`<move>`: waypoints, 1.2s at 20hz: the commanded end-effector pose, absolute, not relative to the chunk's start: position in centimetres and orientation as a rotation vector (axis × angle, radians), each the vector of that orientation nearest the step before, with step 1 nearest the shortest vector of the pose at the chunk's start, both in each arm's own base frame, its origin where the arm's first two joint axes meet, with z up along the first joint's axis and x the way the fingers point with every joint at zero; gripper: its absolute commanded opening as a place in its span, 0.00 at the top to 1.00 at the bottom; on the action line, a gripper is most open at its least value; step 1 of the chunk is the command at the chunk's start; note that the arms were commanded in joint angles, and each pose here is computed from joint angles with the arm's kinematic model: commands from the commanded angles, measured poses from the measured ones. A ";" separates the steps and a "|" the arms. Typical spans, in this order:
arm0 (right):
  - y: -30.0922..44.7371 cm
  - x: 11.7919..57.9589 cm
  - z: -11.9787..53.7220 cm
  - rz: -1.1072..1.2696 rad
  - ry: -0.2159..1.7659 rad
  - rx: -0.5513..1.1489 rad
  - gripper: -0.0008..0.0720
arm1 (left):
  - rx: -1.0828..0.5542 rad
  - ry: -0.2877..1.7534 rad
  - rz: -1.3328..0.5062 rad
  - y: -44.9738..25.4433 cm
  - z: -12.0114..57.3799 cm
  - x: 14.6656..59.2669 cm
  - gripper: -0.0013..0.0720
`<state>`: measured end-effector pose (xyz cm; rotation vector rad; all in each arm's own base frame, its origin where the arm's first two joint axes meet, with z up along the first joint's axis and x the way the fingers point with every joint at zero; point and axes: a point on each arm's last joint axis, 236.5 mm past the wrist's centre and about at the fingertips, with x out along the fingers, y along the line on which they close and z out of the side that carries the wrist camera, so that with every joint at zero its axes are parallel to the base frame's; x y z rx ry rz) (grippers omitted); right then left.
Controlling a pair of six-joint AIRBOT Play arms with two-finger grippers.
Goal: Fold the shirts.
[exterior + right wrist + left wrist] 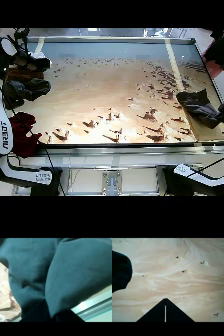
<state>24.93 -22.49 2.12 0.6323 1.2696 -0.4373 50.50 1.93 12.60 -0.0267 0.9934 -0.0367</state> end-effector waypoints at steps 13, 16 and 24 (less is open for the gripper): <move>-22.4 26.8 25.7 -0.518 0.738 0.358 0.45 | -0.026 0.992 -0.036 2.0 12.6 50.5 0.96; -15.1 33.2 35.0 -0.166 0.383 0.372 0.45 | -0.026 0.992 -0.036 2.0 12.6 50.5 0.96; 7.8 44.5 28.3 0.535 0.521 0.120 0.45 | -0.085 0.985 -0.098 -0.1 12.9 50.6 0.96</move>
